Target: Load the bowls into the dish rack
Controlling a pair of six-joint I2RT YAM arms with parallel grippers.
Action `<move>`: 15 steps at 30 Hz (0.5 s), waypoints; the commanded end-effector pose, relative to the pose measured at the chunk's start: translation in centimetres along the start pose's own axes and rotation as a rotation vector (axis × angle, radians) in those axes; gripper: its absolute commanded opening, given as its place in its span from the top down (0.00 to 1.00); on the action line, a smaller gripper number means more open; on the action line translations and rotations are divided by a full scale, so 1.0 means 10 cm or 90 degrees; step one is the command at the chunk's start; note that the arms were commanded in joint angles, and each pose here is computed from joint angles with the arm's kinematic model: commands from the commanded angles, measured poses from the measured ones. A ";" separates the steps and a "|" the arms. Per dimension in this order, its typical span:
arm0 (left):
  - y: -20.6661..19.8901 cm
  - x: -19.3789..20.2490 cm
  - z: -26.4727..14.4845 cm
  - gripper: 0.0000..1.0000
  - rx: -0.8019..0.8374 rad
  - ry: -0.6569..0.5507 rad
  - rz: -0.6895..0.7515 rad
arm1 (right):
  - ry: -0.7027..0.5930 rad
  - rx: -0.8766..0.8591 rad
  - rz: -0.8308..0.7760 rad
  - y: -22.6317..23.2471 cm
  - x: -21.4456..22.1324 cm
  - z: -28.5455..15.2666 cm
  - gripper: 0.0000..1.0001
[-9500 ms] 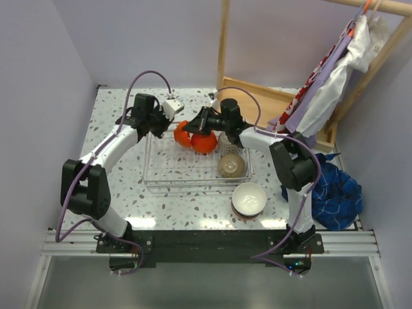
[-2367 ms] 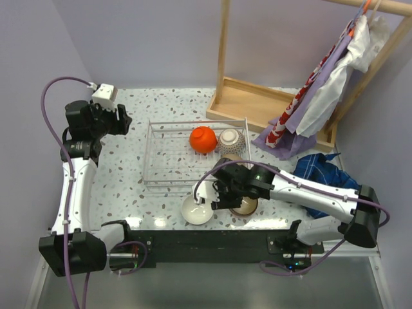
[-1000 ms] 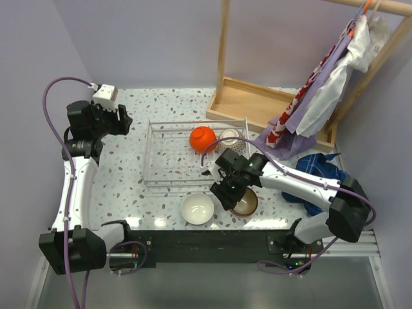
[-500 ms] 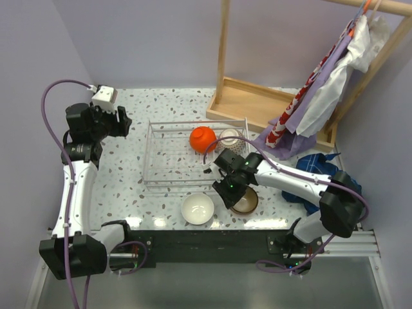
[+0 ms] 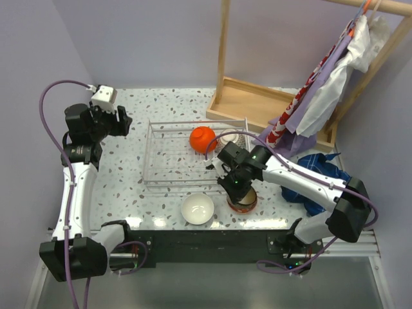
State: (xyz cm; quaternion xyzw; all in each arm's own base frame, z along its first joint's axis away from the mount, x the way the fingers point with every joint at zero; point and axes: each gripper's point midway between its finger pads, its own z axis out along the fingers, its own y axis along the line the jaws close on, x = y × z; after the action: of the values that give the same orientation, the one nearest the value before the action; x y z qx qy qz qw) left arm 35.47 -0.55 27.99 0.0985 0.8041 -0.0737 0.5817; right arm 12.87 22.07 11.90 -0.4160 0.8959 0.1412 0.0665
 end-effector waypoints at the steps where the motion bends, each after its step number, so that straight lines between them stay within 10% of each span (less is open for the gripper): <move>1: -0.03 -0.20 -0.03 0.36 0.011 -0.046 0.003 | -0.031 0.008 -0.039 0.01 -0.09 -0.25 1.00; 15: -0.04 -0.34 -0.01 0.36 0.026 -0.060 0.012 | -0.031 -0.122 -0.252 0.76 -0.08 -0.74 1.00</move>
State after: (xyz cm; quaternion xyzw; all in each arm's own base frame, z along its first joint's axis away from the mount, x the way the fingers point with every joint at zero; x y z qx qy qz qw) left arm 35.59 -1.04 28.40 0.1025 0.7985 -0.0871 0.5868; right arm 9.13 24.90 17.49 -0.5457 0.8141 0.1855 0.0721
